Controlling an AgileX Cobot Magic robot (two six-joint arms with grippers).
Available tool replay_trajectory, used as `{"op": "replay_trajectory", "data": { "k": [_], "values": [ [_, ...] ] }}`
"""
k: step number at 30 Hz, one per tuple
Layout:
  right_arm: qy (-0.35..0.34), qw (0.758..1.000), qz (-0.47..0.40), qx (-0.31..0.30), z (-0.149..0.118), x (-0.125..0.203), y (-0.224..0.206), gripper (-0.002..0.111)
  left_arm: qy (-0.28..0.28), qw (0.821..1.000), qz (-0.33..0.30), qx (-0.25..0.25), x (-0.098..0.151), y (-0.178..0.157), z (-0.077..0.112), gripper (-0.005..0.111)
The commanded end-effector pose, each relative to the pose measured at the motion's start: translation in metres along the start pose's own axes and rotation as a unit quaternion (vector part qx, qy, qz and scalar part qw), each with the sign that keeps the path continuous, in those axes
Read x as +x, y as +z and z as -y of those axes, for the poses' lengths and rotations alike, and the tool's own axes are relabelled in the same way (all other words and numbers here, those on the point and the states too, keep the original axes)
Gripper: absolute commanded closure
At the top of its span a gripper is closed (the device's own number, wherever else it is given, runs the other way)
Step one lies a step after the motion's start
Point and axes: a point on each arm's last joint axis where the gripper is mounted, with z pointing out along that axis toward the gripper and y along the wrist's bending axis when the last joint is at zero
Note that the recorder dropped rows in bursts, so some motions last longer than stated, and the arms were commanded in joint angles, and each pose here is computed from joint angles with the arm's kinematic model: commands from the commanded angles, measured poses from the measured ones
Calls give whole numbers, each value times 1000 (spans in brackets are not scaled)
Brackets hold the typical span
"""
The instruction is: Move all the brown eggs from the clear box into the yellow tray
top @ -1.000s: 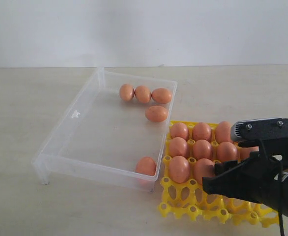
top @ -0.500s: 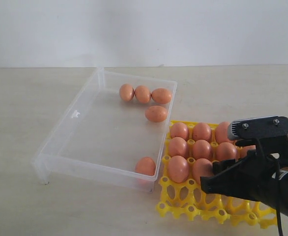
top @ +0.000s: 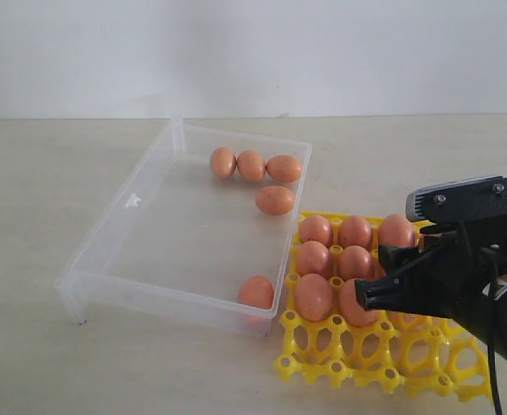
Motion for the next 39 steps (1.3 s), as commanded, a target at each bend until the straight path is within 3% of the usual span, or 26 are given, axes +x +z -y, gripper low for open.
{"op": "replay_trajectory", "data": {
  "k": [1, 18, 29, 39],
  "values": [
    [-17, 999, 20, -21, -3, 0, -1, 109, -6, 1000, 1, -2, 1, 0, 0, 103],
    [-27, 999, -7, -30, -2, 10, -3, 108, -6, 1000, 1, -2, 1, 0, 0, 103],
    [-38, 998, -22, -35, -3, 12, -3, 72, -6, 1000, 1, -2, 1, 0, 0, 103],
    [-37, 998, -23, -34, -2, 13, -3, 67, -6, 1000, 1, -2, 1, 0, 0, 103]
  ]
}}
